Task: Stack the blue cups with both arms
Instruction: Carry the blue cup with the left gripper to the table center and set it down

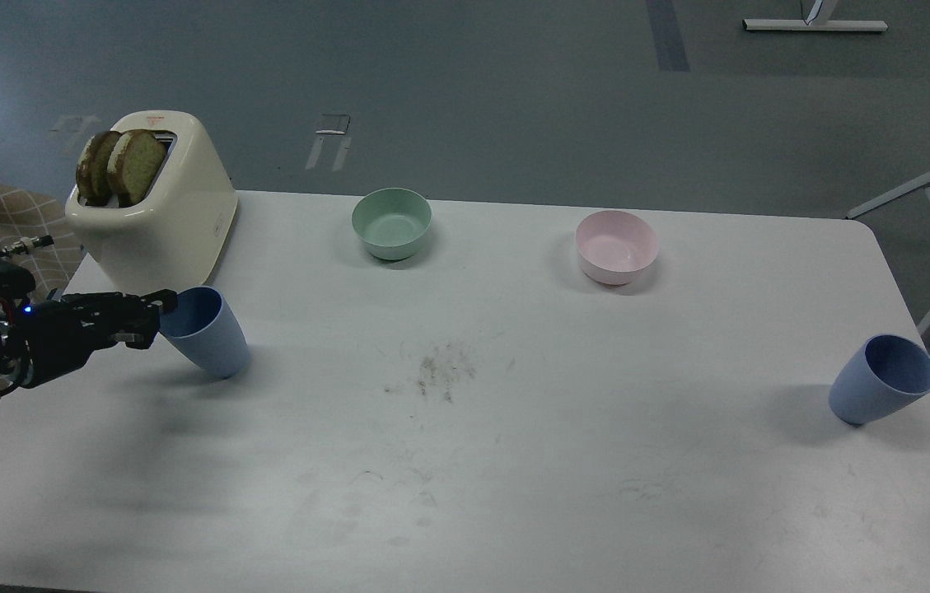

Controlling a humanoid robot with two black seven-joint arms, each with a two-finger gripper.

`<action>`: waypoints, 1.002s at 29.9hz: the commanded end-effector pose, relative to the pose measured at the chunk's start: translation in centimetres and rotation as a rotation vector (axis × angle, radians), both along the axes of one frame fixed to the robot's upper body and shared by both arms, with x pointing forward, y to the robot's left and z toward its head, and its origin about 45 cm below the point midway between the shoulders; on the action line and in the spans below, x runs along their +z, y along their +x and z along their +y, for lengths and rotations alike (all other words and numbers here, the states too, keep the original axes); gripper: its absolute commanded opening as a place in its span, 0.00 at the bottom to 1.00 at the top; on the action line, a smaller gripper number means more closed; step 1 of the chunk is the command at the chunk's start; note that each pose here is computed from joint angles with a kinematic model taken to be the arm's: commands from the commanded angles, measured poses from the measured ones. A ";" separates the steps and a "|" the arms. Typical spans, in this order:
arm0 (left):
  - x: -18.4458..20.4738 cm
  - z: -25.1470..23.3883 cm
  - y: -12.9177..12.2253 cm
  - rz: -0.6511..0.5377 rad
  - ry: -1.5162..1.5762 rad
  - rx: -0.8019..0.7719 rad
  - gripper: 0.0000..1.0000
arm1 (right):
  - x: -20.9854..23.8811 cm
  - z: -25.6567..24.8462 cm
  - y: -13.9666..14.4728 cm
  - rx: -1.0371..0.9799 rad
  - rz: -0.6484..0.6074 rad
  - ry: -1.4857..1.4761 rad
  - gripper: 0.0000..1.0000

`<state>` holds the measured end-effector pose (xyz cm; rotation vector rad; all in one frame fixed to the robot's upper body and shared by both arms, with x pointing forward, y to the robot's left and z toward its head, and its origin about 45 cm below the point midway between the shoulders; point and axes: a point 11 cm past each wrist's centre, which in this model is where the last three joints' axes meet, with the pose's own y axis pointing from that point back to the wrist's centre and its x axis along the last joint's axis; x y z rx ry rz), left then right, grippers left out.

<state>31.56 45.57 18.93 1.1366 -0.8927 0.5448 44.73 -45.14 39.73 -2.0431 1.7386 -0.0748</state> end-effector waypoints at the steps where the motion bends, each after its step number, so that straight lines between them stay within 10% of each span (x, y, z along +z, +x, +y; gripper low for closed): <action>1: 0.8 -0.3 0.7 -0.021 -0.001 -0.010 0.00 | 0.3 -0.5 -0.2 -0.010 -0.003 -0.006 1.00; 14: 7.7 -9.4 4.5 -0.182 0.050 -0.316 0.00 | -0.8 -2.1 -1.2 -0.046 0.013 0.003 1.00; 30: 4.2 -27.1 8.9 -0.104 0.003 -0.634 0.00 | -1.3 -5.7 -3.8 -0.115 0.026 -0.003 1.00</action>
